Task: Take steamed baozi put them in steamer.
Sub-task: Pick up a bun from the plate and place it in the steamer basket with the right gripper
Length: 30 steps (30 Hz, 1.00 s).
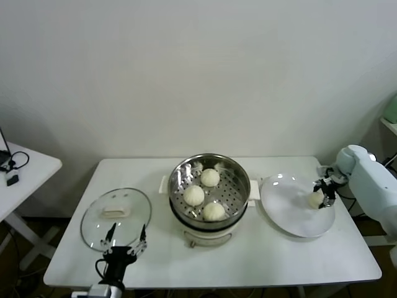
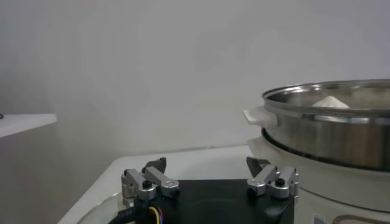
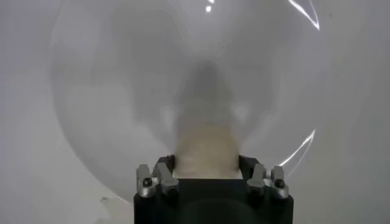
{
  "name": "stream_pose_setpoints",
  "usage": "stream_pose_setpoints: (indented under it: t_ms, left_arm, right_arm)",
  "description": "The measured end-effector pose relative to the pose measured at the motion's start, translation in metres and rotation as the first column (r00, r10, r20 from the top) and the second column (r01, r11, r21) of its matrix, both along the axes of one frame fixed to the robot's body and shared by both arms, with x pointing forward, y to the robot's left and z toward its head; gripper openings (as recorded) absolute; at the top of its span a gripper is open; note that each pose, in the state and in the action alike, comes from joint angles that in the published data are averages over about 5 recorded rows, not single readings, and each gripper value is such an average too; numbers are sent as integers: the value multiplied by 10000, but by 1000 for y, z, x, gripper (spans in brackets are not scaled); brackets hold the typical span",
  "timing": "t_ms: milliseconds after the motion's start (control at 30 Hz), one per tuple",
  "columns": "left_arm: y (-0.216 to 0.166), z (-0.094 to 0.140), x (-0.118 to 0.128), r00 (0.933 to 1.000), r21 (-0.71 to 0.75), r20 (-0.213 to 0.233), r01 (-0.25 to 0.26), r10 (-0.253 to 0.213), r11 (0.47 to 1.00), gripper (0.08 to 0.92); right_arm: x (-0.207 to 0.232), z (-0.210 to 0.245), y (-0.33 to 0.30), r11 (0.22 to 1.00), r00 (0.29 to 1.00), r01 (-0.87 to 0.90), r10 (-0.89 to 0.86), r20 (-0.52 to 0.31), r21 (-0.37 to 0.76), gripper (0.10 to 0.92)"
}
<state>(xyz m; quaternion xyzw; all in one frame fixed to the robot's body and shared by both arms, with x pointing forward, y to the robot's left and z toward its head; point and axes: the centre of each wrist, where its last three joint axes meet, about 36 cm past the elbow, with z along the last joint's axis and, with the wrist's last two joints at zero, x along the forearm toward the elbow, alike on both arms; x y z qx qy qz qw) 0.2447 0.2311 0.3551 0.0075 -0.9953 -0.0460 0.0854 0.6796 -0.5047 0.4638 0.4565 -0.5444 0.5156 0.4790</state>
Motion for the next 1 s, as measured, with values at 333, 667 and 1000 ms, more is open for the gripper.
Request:
stream_pose_setpoints:
  t_ms: [333,667,1000]
  left_arm:
    - [-1,2,1,9999,-43,126,18,-17,10000,823]
    - [-10,5,2,9994,-88,280,199,-196,9998,823]
    - [-26,9,4,9980,-195,409,491,-483,9986,823]
  right_arm:
    - [17,58,22,9970,9975,136,-188,680,765,675]
    - [44,160,101,9826,9929,-538,338,1136,1780,668]
    - [43,215,195,9521,9934,-1107,979,589,2849,667]
